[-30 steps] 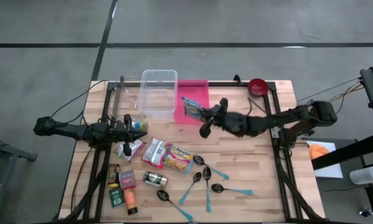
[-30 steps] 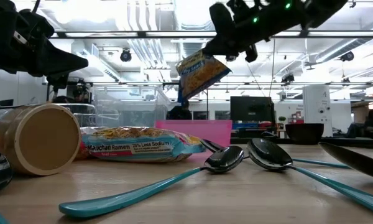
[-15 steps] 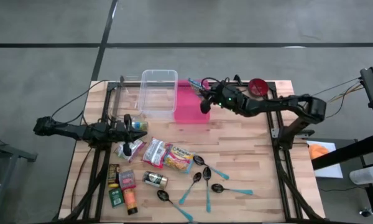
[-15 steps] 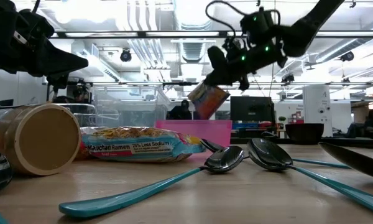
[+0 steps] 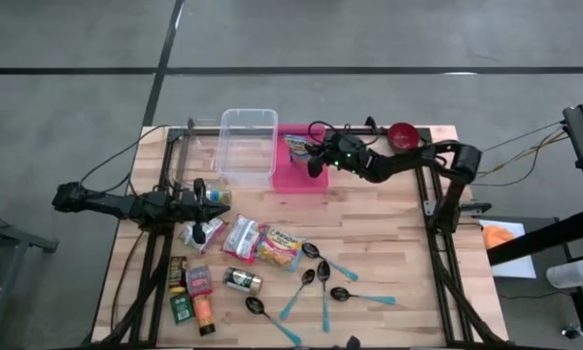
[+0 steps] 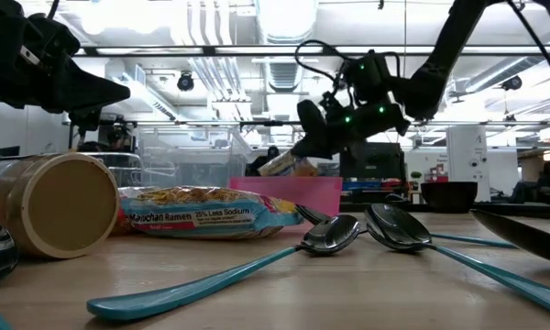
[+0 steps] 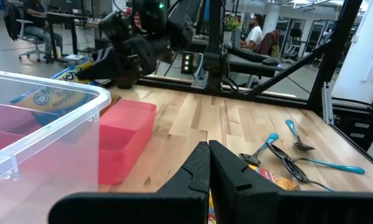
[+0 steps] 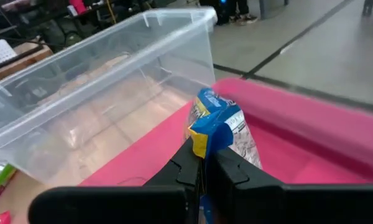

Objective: Pick & Place Food Item
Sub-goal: Put the blue noodle pack into the pink bin, then put the light blue noodle pack into the pink bin

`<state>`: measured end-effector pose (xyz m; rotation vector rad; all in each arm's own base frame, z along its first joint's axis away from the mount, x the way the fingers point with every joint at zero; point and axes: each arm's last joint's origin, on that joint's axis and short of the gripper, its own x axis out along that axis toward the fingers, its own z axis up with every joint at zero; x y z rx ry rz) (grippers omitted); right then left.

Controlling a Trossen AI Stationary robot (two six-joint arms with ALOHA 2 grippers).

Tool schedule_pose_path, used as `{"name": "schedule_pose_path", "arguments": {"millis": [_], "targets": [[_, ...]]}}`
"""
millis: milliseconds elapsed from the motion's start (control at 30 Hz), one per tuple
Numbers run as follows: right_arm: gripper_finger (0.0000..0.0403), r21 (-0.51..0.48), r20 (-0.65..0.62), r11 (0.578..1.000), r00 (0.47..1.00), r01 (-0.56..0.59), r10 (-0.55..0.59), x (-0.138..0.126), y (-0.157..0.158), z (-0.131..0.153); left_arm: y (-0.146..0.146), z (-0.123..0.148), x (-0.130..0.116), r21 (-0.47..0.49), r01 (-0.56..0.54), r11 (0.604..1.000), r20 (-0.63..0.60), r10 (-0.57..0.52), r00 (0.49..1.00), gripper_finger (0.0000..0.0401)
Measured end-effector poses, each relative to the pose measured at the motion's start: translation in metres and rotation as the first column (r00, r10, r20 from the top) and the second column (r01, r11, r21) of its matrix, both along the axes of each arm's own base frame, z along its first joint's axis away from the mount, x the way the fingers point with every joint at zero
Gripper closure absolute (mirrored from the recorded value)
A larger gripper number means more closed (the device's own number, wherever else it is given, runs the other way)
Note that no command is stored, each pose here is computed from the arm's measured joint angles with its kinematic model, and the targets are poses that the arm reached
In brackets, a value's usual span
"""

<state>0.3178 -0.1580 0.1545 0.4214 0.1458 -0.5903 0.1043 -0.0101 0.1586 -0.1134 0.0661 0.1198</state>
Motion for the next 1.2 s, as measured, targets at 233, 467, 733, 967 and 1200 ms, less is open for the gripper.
{"name": "schedule_pose_path", "arguments": {"millis": [233, 467, 733, 967, 1200], "targets": [[0.0367, 0.020, -0.018, 1.000, 1.000, 0.011, -0.011, 0.0032, -0.0017, -0.0078, 0.0000, 0.0000, 0.0000, 0.000, 0.000, 1.000, 0.000, 0.000, 1.000, 0.0401], [0.0272, 0.050, 0.001, 0.999, 1.000, 0.019, -0.019, 0.0026, -0.0011, -0.0054, 0.0000, 0.0001, 0.0000, 0.000, 0.000, 1.000, 0.000, 0.000, 1.000, 0.0401], [0.0176, 0.034, -0.007, 0.999, 1.000, 0.013, -0.013, 0.0025, -0.0008, -0.0042, 0.0000, 0.0000, 0.0000, 0.000, 0.000, 1.000, 0.000, 0.000, 1.000, 0.0401], [0.0112, 0.022, 0.004, 1.000, 1.000, 0.008, -0.008, 0.0017, -0.0003, 0.0013, 0.0000, 0.0000, 0.0000, 0.000, 0.000, 1.000, 0.000, 0.000, 1.000, 0.0401], [0.0085, 0.032, 0.008, 0.999, 0.999, -0.037, 0.036, 0.0023, 0.0010, 0.0014, 0.0000, 0.0000, 0.0000, 0.000, 0.000, 1.000, 0.000, 0.000, 1.000, 0.0401]]}}
